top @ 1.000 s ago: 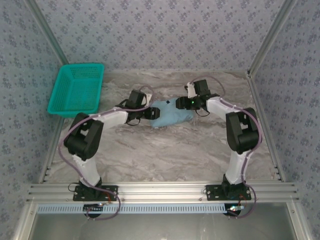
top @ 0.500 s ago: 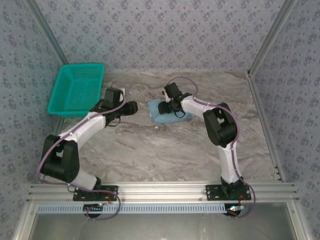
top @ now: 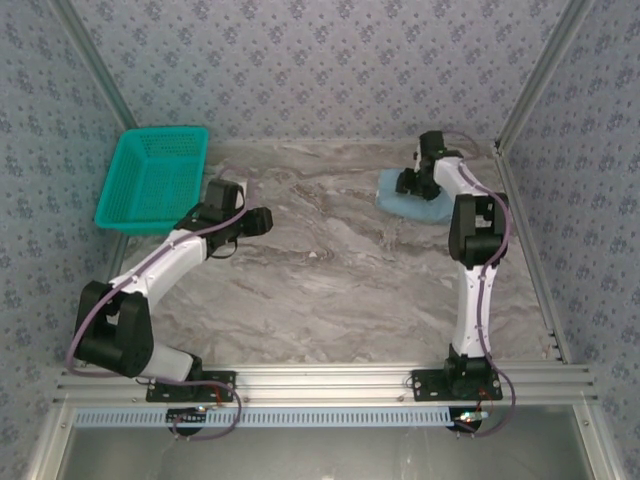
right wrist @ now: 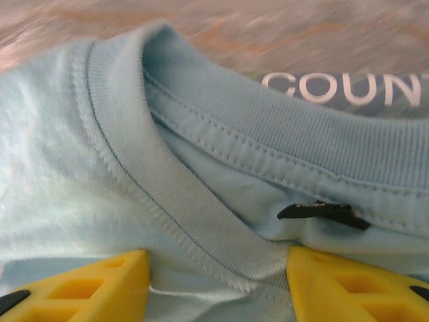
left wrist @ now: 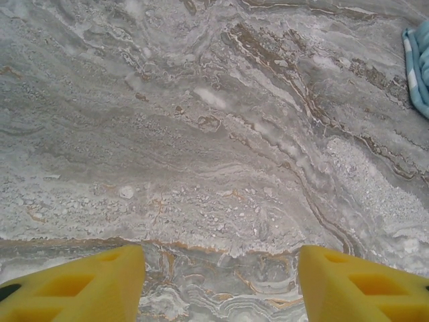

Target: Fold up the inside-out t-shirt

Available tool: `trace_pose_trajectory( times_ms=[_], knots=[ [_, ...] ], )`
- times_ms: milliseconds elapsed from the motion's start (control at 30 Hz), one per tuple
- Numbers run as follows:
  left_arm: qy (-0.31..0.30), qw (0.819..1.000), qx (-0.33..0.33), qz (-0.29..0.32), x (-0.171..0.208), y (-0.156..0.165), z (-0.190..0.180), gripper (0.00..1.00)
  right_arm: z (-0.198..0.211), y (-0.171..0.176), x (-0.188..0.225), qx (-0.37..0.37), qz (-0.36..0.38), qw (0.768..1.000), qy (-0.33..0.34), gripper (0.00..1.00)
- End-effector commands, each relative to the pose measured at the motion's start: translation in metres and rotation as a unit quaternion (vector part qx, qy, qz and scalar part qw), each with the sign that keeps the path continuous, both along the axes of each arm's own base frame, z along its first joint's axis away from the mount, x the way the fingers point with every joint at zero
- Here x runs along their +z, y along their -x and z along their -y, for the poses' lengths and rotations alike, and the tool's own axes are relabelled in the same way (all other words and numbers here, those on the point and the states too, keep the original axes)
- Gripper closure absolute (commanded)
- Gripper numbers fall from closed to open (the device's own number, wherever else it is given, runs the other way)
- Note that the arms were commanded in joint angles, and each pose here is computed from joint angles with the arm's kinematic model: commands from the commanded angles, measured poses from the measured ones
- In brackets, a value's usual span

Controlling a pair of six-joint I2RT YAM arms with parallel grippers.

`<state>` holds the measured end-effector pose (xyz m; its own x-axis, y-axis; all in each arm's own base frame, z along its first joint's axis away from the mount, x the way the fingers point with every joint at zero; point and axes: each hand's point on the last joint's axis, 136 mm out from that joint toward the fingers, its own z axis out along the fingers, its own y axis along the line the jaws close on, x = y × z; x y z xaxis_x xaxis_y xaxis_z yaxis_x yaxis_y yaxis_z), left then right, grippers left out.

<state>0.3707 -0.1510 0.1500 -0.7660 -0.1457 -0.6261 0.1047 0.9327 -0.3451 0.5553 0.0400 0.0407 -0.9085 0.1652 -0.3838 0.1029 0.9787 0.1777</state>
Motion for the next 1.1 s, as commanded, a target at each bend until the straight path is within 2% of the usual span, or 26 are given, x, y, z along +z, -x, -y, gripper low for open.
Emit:
trace_pose_trajectory(
  times_ms=[0,133,300,367,500,600,767,800,833,933,1067],
  knots=[
    [0.002,1.0,0.009,0.003,0.009,0.009,-0.008,0.38,0.009,0.028,-0.032,0.033,-0.103,0.994,0.02,0.42],
    [0.002,1.0,0.015,0.009,0.013,0.009,-0.014,0.38,0.037,0.012,-0.036,0.072,-0.087,0.99,0.082,0.41],
    [-0.001,1.0,0.014,0.007,0.013,0.005,-0.014,0.37,0.044,-0.016,-0.026,0.146,-0.042,0.98,0.129,0.41],
    [-0.001,1.0,0.012,0.007,0.012,0.002,-0.012,0.37,0.053,-0.027,-0.012,0.14,-0.026,0.983,0.114,0.41],
    [-0.004,1.0,0.011,0.005,0.011,-0.003,-0.012,0.37,0.069,-0.038,0.017,0.152,0.002,0.975,0.16,0.4],
    [-0.012,1.0,0.015,0.013,0.013,-0.007,-0.015,0.37,0.06,-0.035,0.057,0.142,0.036,0.979,0.141,0.39],
    [-0.027,0.997,0.057,0.048,0.023,-0.018,-0.041,0.3,0.003,0.001,0.135,0.123,0.163,0.974,0.101,0.32],
    [-0.033,0.995,0.066,0.062,0.026,-0.018,-0.048,0.28,-0.001,0.013,0.148,0.11,0.192,0.97,0.099,0.3],
    [-0.042,0.993,0.076,0.077,0.028,-0.018,-0.056,0.23,-0.007,0.026,0.155,0.099,0.214,0.968,0.092,0.23],
    [-0.077,0.982,0.116,0.127,0.03,-0.012,-0.085,0.09,-0.011,0.075,0.166,0.066,0.269,0.956,0.096,0.07],
    [-0.132,0.961,0.171,0.174,0.022,0.004,-0.125,0.02,0.007,0.134,0.144,0.011,0.298,0.945,0.132,0.0]
  ],
)
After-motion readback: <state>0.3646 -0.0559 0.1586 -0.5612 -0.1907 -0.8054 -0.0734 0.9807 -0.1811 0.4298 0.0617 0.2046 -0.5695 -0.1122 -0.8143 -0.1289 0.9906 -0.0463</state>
